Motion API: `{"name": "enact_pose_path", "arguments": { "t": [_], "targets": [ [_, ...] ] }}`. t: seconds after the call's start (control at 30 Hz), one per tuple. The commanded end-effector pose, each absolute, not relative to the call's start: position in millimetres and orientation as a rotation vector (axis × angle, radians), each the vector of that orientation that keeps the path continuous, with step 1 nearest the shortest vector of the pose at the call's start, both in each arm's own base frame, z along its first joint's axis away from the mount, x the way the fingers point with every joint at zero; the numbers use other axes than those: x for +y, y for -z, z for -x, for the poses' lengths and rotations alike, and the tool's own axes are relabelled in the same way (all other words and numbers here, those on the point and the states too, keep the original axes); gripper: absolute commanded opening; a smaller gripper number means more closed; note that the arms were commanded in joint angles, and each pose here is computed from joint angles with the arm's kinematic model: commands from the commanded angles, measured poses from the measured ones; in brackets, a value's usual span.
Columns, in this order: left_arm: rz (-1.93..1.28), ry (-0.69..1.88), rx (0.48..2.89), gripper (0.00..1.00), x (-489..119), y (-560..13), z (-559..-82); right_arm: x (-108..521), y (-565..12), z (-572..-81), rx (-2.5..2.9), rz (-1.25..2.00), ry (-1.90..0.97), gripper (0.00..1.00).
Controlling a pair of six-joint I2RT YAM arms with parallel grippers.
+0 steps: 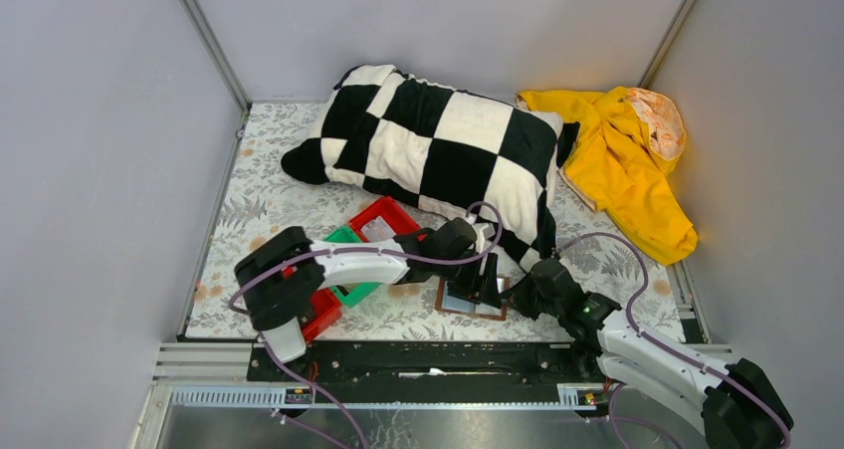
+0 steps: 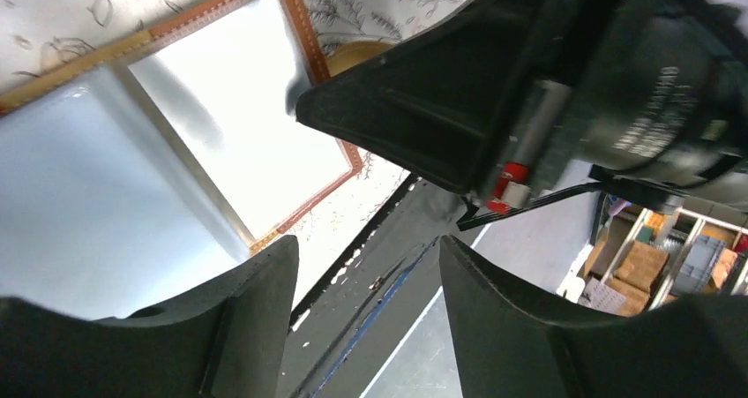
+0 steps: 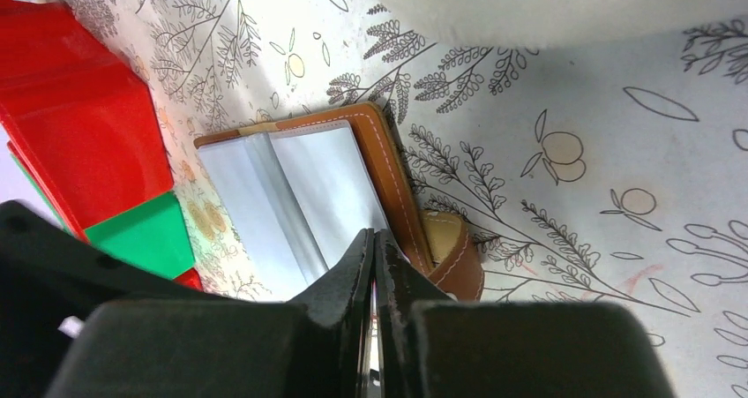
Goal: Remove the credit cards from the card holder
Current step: Remove the credit card from the card holder.
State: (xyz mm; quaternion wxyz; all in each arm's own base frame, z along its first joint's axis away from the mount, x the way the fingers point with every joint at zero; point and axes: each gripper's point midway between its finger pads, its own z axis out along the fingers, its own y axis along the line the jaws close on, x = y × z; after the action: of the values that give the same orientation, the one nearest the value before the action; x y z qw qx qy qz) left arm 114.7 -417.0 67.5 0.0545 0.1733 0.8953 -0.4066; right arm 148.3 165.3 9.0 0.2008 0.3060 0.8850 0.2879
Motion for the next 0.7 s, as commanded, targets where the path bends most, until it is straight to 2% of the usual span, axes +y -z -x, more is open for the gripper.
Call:
{"name": "enact_pose_path", "arguments": {
  "t": [0.0, 0.17, 0.67],
  "targets": [
    [-0.466, 1.170, 2.609, 0.64, -408, -105, -142, 133, 27, -128, 2.547, -0.921, -0.587, 0.06],
    [-0.307, 1.043, 2.659, 0.64, -381, -89, -167, 134, 27, -127, 2.556, -0.909, -0.583, 0.06],
    [-0.212, 0.867, 2.769, 0.64, -353, -40, -167, 134, 28, -126, 2.562, -0.905, -0.585, 0.06]
  ]
}}
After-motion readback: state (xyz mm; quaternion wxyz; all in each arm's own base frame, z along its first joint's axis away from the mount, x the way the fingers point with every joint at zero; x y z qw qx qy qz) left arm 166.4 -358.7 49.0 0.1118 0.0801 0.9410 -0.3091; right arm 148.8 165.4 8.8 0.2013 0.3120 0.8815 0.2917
